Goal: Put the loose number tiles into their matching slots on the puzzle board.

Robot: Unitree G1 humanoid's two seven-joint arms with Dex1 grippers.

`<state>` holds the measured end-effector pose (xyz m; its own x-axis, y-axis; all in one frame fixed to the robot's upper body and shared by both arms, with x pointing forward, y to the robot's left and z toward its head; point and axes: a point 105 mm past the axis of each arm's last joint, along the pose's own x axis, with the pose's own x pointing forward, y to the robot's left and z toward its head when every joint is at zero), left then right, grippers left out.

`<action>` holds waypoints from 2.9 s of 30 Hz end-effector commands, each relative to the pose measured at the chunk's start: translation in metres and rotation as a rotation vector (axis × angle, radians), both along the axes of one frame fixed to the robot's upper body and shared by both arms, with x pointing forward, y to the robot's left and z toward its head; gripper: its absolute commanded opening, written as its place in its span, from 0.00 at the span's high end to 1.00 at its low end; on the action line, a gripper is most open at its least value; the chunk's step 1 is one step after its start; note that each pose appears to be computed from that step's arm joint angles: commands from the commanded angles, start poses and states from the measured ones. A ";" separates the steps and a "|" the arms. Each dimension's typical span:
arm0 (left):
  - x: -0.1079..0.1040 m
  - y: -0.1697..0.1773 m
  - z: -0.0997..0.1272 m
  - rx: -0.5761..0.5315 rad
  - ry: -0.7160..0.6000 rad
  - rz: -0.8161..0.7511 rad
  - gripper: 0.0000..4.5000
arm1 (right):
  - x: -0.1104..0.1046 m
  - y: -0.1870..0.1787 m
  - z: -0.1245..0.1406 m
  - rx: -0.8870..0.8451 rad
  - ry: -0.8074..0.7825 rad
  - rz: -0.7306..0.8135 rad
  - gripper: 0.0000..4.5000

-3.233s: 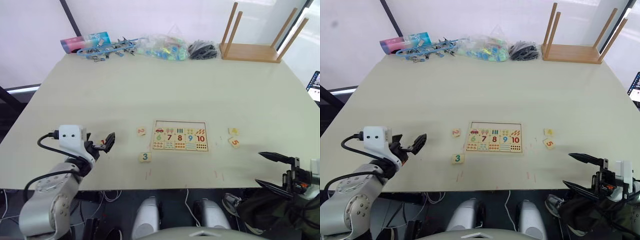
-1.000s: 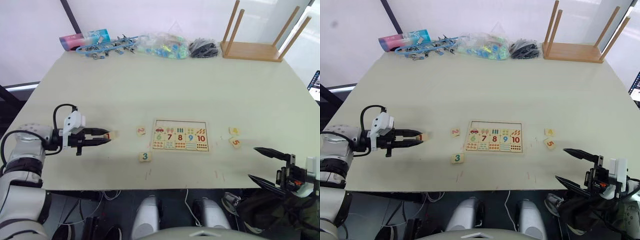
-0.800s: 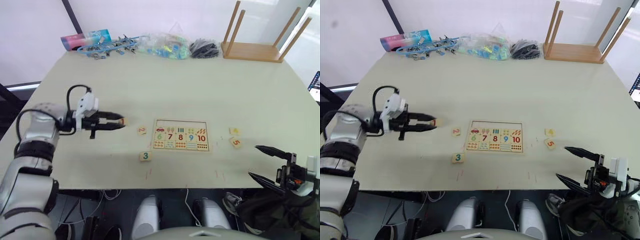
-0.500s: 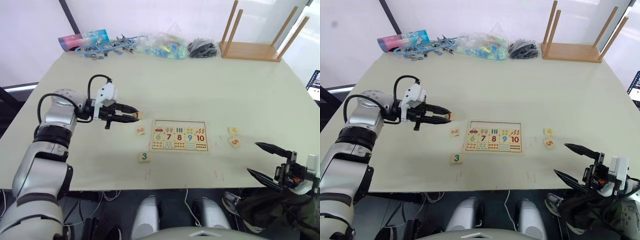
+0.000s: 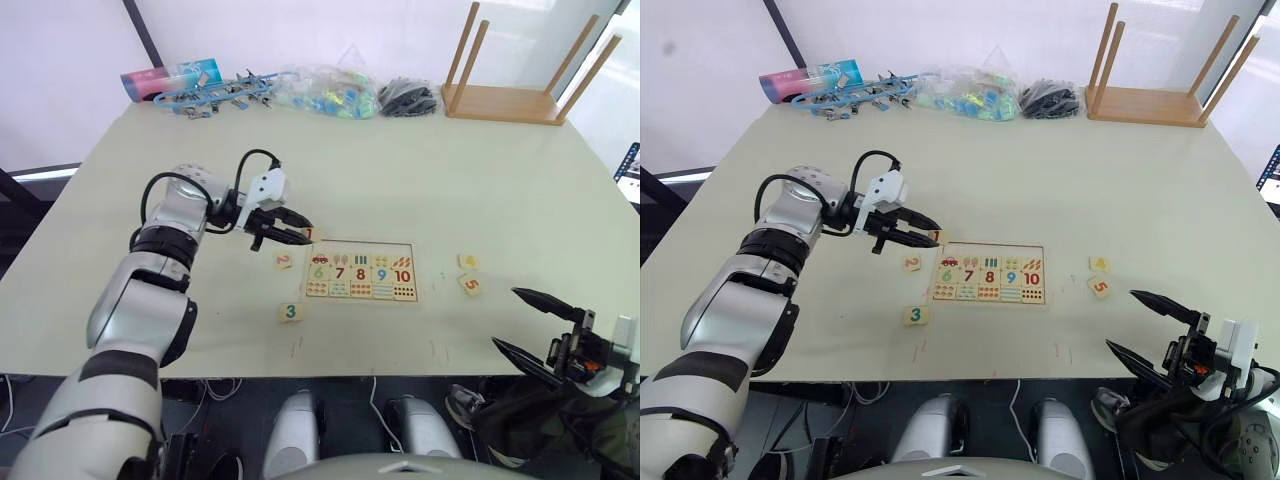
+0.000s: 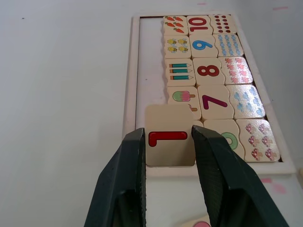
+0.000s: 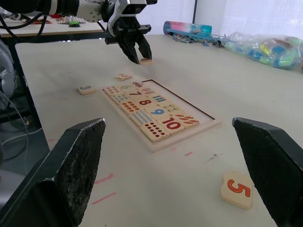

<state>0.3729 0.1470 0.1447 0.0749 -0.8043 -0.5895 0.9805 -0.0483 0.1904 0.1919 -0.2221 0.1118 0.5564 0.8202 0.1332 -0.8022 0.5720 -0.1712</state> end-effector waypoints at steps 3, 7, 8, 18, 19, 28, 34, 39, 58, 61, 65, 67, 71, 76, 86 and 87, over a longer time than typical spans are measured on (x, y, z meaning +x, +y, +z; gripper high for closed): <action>0.007 -0.010 0.003 0.065 -0.046 -0.025 0.78 | -0.004 -0.001 0.010 -0.012 -0.061 -0.023 0.00; 0.011 -0.017 0.001 0.080 -0.057 -0.018 0.78 | -0.005 -0.001 0.010 -0.013 -0.063 -0.031 0.00; 0.012 -0.018 0.001 0.082 -0.060 -0.015 0.78 | -0.006 -0.001 0.010 -0.013 -0.064 -0.033 0.00; 0.019 -0.021 -0.003 0.121 -0.098 0.019 0.78 | -0.010 -0.005 0.008 -0.019 -0.062 -0.047 0.00; 0.019 -0.021 -0.004 0.122 -0.100 0.021 0.78 | -0.010 -0.005 0.007 -0.019 -0.062 -0.048 0.00; 0.018 -0.022 -0.005 0.121 -0.096 0.011 0.78 | -0.011 -0.006 0.004 -0.022 -0.060 -0.053 0.00; 0.017 -0.020 -0.006 0.129 -0.091 0.003 0.78 | -0.009 -0.005 0.005 -0.024 -0.062 -0.051 0.00; 0.016 -0.020 -0.006 0.128 -0.083 -0.003 0.78 | -0.008 -0.005 0.005 -0.025 -0.061 -0.051 0.00; 0.019 -0.025 0.008 0.045 -0.082 0.019 0.01 | -0.010 -0.007 0.004 -0.025 -0.059 -0.058 0.00; 0.022 -0.028 0.016 -0.014 -0.084 0.052 0.01 | -0.010 -0.007 0.004 -0.024 -0.059 -0.058 0.00; 0.029 -0.025 0.019 -0.054 -0.095 0.119 0.01 | -0.010 -0.007 0.004 -0.023 -0.060 -0.058 0.00; 0.031 -0.023 0.019 -0.062 -0.103 0.147 0.01 | -0.010 -0.007 0.004 -0.023 -0.059 -0.058 0.00; 0.033 -0.013 0.011 -0.043 -0.117 0.195 0.35 | -0.010 -0.006 0.004 -0.023 -0.060 -0.059 0.00; 0.035 -0.006 0.005 -0.032 -0.119 0.234 0.76 | -0.010 -0.006 0.005 -0.024 -0.060 -0.061 0.00; 0.035 -0.003 -0.006 -0.005 -0.125 0.255 0.99 | -0.010 -0.006 0.006 -0.025 -0.061 -0.060 0.00; 0.035 -0.003 -0.007 -0.002 -0.125 0.256 0.99 | -0.009 -0.006 0.006 -0.025 -0.062 -0.060 0.00</action>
